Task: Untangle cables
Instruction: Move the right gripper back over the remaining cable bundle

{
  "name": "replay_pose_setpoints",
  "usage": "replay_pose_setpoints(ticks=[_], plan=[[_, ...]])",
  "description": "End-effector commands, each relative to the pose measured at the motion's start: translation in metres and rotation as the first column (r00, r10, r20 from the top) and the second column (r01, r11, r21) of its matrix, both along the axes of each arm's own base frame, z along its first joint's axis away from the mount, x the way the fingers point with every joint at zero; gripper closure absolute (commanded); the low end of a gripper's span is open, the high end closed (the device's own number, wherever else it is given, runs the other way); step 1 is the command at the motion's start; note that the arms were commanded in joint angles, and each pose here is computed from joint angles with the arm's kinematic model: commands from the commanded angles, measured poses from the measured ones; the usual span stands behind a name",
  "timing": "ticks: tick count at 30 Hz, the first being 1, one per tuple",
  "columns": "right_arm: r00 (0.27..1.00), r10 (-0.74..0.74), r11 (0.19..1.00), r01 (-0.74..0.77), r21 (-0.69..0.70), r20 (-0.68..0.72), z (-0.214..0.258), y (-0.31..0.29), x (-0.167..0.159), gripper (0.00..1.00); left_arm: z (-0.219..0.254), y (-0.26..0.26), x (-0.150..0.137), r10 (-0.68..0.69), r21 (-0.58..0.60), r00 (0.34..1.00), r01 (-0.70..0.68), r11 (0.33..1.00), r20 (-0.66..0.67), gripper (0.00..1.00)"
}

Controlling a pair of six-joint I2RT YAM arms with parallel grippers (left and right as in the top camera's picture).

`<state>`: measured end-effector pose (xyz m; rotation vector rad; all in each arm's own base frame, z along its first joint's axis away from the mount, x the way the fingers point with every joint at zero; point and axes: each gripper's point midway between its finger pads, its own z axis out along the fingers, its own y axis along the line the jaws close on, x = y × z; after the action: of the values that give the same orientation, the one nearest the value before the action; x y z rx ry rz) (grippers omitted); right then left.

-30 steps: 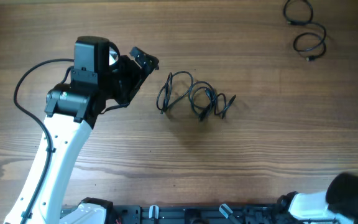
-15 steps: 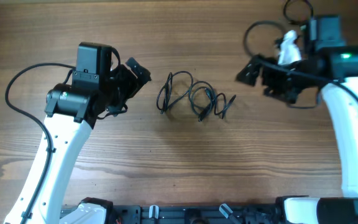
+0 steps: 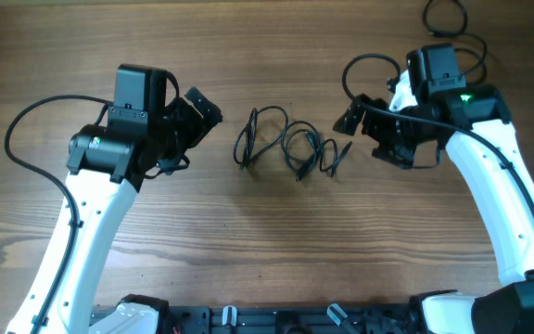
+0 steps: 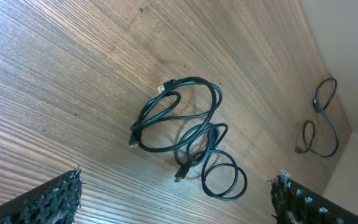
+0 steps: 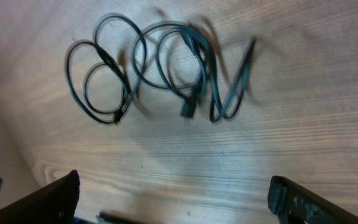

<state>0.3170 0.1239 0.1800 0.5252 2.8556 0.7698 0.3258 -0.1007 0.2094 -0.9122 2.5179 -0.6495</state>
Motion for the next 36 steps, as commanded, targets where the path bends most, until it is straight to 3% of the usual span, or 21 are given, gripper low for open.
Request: replay_pose_setpoints(ticks=[1,9,17,36], plan=[[0.999,-0.014,1.0,0.014,-0.005,0.049,0.001,0.0,0.014,0.0,-0.001,0.002,-0.003,-0.015,0.026,1.0,0.016,1.0,-0.008,0.0],[0.996,-0.091,0.986,0.093,0.14,-0.018,0.012,0.018,0.014,0.0,-0.004,0.003,-0.007,-0.041,0.044,0.999,0.042,0.998,-0.017,0.0],[0.95,-0.312,0.949,0.312,-0.039,0.001,-0.003,-0.019,0.03,0.0,-0.003,0.005,-0.004,-0.032,0.054,0.999,0.032,0.998,-0.006,0.0],[0.949,-0.314,0.949,0.314,-0.041,0.006,-0.003,-0.02,0.031,0.0,-0.001,0.004,-0.002,-0.032,0.053,0.999,0.032,0.998,0.004,0.0]])
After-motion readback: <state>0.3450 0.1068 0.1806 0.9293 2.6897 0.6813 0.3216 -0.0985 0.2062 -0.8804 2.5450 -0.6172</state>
